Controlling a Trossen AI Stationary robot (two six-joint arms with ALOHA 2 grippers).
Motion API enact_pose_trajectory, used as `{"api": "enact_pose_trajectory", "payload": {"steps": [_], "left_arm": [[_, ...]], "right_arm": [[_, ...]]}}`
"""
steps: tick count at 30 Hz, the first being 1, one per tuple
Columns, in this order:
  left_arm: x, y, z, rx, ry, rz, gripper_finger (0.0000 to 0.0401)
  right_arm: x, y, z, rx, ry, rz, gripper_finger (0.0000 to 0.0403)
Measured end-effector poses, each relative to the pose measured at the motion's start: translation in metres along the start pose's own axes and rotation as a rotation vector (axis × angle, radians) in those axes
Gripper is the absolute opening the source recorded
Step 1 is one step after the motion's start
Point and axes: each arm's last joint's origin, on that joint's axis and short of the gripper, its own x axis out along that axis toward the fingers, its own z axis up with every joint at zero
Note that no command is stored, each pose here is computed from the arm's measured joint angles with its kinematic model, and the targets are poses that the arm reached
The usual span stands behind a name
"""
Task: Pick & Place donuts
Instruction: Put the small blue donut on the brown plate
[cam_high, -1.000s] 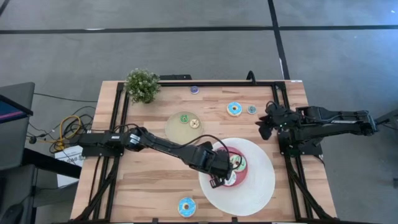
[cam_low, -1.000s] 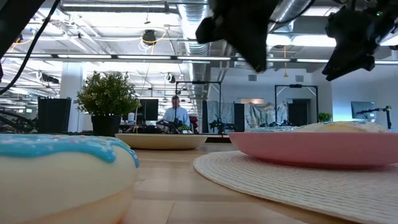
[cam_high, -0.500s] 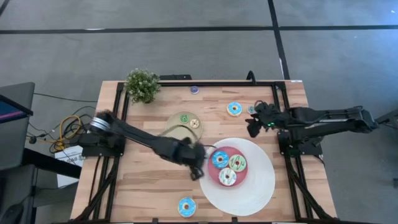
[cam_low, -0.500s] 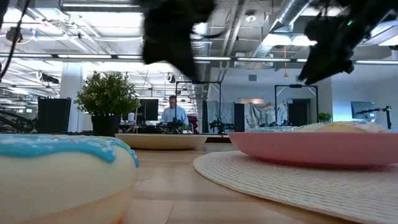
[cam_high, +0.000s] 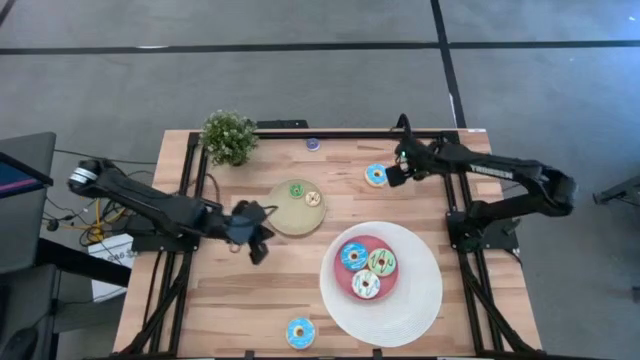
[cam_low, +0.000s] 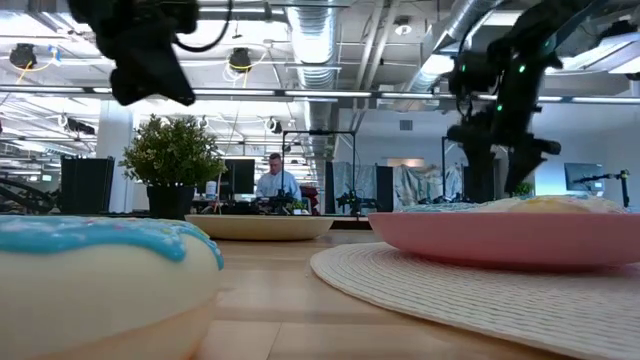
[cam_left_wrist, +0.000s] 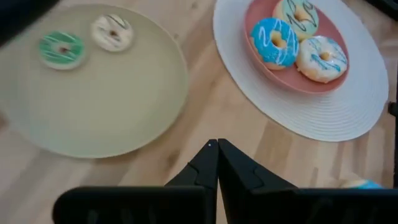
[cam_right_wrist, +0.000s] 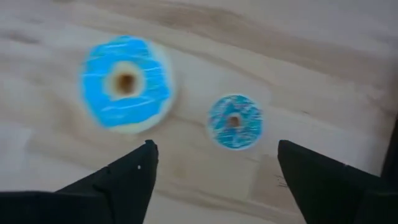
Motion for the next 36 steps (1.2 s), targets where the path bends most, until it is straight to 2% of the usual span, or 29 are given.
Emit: {"api": "enact_pose_trajectory", "payload": {"steps": [5,10,21,36], "left_arm": [[-0.026,0.022,-0.009,0.042,-0.024,0.033,0.0000],[-0.048,0.038,-0.013,0.042,-0.046,0.064,0.0000],[-0.069,0.049,-0.013,0.024,-0.106,0.049,0.0000],[-0.070,0.051,-0.015,0.044,-0.090,0.062,0.0000]], "right_arm": [[0.026,-0.017,0.013,0.107,0.098,-0.047,0.0348],[0.046,-0.020,0.019,0.145,0.140,-0.043,0.0347],[0.078,-0.016,0.018,0.152,0.227,-0.082,0.0316],[0.077,-0.014,0.019,0.164,0.189,-0.069,0.0242]]}}
